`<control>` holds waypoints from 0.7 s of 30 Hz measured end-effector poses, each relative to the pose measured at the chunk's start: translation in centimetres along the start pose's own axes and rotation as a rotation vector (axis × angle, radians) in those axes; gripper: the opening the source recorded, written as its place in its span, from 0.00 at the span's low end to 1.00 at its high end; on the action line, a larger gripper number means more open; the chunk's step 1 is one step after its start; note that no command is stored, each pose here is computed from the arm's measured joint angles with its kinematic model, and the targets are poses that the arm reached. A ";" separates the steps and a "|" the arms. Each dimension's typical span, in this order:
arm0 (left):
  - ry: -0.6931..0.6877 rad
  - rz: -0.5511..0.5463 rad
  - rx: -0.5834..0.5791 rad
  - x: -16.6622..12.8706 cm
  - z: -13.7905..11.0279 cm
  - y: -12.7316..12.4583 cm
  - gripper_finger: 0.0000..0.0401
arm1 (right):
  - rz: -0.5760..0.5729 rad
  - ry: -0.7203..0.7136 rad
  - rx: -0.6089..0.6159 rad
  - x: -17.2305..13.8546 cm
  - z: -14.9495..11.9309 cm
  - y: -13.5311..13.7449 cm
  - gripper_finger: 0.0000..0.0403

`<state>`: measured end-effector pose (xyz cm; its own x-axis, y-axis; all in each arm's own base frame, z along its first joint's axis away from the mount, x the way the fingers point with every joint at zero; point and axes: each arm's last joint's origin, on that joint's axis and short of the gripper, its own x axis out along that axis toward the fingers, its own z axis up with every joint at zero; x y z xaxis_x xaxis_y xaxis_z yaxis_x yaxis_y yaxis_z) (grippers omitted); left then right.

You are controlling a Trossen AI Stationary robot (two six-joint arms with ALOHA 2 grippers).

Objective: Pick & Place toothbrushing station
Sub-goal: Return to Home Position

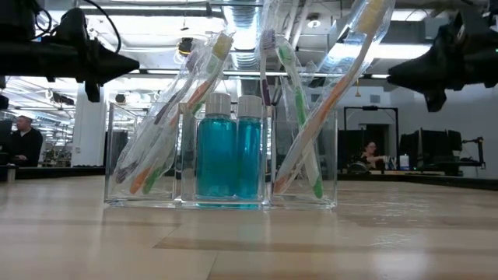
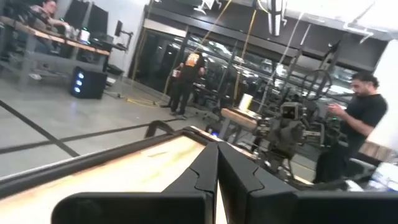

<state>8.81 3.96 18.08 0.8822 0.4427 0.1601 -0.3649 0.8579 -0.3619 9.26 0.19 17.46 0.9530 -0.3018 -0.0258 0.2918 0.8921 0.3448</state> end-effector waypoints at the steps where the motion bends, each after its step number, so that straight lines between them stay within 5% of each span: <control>1: -0.003 0.010 0.012 0.0 0.0 0.0 0.00 | -0.005 -0.004 -0.016 0.1 0.0 0.0 0.19; 7: -0.006 0.035 0.015 0.0 0.0 0.1 0.00 | -0.022 0.010 -0.072 0.2 -0.3 -0.1 0.19; 15: 0.109 -0.097 -0.010 0.2 -0.7 -0.2 0.00 | 0.069 0.094 -0.075 0.5 -0.9 0.4 0.19; 21: 0.149 -0.092 -0.011 0.5 -1.1 -0.1 0.00 | 0.072 0.157 -0.101 0.8 -1.5 0.5 0.19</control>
<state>9.56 3.83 17.21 0.9464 0.3180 0.0560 -0.2776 0.8899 -0.3618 10.25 0.85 16.23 0.9703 -0.1867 -0.1535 0.2215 0.9410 0.2558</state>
